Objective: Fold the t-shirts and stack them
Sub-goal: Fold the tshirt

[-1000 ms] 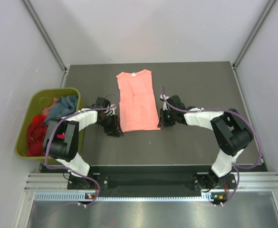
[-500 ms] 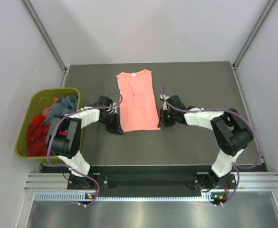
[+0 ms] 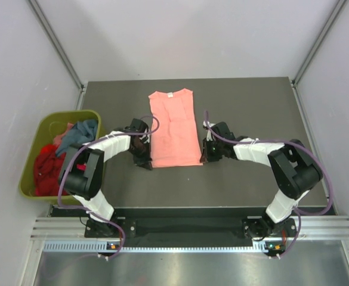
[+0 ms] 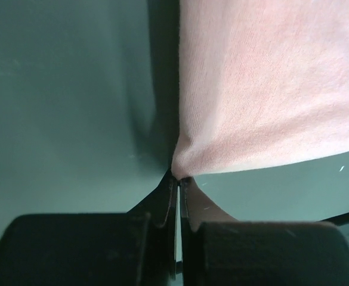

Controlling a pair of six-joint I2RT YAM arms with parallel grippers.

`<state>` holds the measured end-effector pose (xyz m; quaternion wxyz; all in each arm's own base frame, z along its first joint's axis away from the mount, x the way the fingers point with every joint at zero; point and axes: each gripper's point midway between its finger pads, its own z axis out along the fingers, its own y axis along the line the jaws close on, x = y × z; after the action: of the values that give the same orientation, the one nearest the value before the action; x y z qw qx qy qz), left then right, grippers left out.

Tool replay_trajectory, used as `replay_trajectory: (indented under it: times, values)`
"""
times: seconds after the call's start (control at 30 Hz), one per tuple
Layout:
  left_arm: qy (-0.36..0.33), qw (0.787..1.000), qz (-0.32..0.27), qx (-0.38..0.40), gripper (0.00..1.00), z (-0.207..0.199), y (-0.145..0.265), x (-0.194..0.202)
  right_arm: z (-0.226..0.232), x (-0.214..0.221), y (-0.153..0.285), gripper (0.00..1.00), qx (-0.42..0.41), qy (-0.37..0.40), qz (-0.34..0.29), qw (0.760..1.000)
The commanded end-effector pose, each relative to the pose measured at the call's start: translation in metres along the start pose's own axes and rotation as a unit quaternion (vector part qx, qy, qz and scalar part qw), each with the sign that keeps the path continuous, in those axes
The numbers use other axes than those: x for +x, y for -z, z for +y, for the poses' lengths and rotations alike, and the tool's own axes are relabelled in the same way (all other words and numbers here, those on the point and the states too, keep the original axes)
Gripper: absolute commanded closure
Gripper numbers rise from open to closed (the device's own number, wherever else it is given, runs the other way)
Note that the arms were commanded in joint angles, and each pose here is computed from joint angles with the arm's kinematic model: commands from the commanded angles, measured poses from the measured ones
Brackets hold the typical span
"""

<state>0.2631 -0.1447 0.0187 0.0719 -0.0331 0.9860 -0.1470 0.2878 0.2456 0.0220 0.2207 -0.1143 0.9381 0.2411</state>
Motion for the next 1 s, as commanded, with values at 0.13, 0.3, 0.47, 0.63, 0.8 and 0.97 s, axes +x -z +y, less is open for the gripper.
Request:
replay_trajectory:
  times: [0.13, 0.3, 0.47, 0.63, 0.8, 0.97]
  values:
    - [-0.031, 0.998, 0.013, -0.051, 0.93, 0.004, 0.004, 0.016, -0.001, 0.012, 0.016, 1.0, 0.006, 0.001, -0.003, 1.0]
    - [-0.032, 0.998, -0.004, -0.055, 0.78, -0.002, 0.028, 0.021, -0.002, 0.028, 0.026, 1.0, 0.015, -0.007, 0.001, 1.0]
    - [-0.038, 0.996, -0.034, -0.068, 0.73, -0.006, 0.053, 0.012, -0.002, 0.041, 0.036, 0.97, 0.021, -0.023, 0.0, 1.0]
    - [-0.057, 0.993, -0.1, 0.0, 0.71, -0.047, 0.076, -0.031, -0.001, 0.03, 0.051, 0.76, 0.041, -0.035, -0.014, 0.998]
    - [-0.069, 0.986, -0.14, 0.062, 0.73, -0.086, 0.071, -0.079, 0.006, -0.015, 0.057, 0.79, 0.062, -0.037, -0.036, 0.997]
    - [-0.076, 0.986, -0.139, 0.061, 0.74, -0.1, 0.046, -0.125, 0.039, -0.076, 0.05, 0.85, 0.017, 0.003, -0.068, 0.998]
